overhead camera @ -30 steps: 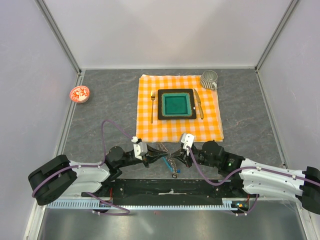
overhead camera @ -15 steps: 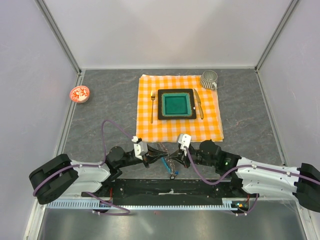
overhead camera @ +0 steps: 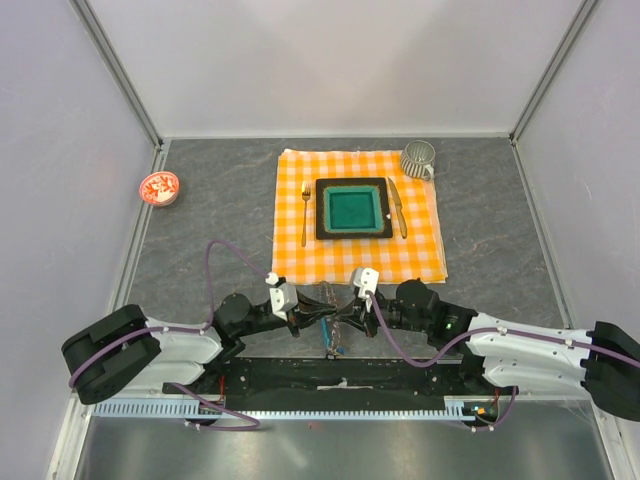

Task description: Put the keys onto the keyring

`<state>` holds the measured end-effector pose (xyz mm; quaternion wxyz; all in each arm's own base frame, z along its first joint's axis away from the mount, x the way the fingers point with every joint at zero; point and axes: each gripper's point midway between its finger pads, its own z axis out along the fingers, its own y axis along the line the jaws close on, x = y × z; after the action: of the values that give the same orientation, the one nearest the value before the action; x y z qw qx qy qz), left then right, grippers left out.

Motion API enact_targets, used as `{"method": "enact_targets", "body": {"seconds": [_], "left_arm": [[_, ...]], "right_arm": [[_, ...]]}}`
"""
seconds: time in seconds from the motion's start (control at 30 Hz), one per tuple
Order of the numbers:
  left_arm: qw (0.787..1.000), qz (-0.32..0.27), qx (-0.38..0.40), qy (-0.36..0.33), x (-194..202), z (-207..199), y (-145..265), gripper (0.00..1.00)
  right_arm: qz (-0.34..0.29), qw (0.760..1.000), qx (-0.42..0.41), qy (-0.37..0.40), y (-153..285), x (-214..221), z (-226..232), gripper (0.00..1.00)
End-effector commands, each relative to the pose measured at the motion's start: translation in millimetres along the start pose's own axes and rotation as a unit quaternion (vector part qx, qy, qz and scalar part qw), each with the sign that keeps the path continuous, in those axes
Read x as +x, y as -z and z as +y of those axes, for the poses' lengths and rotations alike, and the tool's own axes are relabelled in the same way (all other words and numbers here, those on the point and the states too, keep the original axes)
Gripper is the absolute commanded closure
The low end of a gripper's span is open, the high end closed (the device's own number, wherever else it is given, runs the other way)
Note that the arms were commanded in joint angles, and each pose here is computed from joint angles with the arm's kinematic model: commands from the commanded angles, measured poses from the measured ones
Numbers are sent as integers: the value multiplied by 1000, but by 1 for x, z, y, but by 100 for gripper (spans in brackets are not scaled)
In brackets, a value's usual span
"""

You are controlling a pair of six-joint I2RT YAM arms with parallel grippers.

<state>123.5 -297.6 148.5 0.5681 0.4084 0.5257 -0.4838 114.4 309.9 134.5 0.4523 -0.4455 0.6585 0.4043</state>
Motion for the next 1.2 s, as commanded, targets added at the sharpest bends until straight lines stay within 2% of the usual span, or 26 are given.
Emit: {"method": "enact_targets", "body": {"seconds": [0.0,0.13,0.2,0.33,0.43,0.63,1.17], "left_arm": [[982,-177,12,-72,-90,-11,0,98],[981,-179,9,-69,-91,-11,-1,98],[981,-181,0,-70,-92,-9,0,98],[980,-184,-10,-78,-91,-7,6,98],[979,-187,-8,-86,-92,-10,10,98],[975,-199,-1,-95,-100,-13,13,98],[973,-205,27,-106,-104,-24,15,98]], "right_arm": [[-80,996,-38,-5,-6,-45,15,100],[-77,996,-42,-12,-7,-43,17,96],[-66,997,-38,-12,-6,-38,15,90],[-47,999,-12,-7,2,-33,8,70],[-25,999,27,5,13,-31,-4,64],[-20,996,91,15,34,-35,-26,62],[-26,997,44,51,26,-44,-27,62]]}}
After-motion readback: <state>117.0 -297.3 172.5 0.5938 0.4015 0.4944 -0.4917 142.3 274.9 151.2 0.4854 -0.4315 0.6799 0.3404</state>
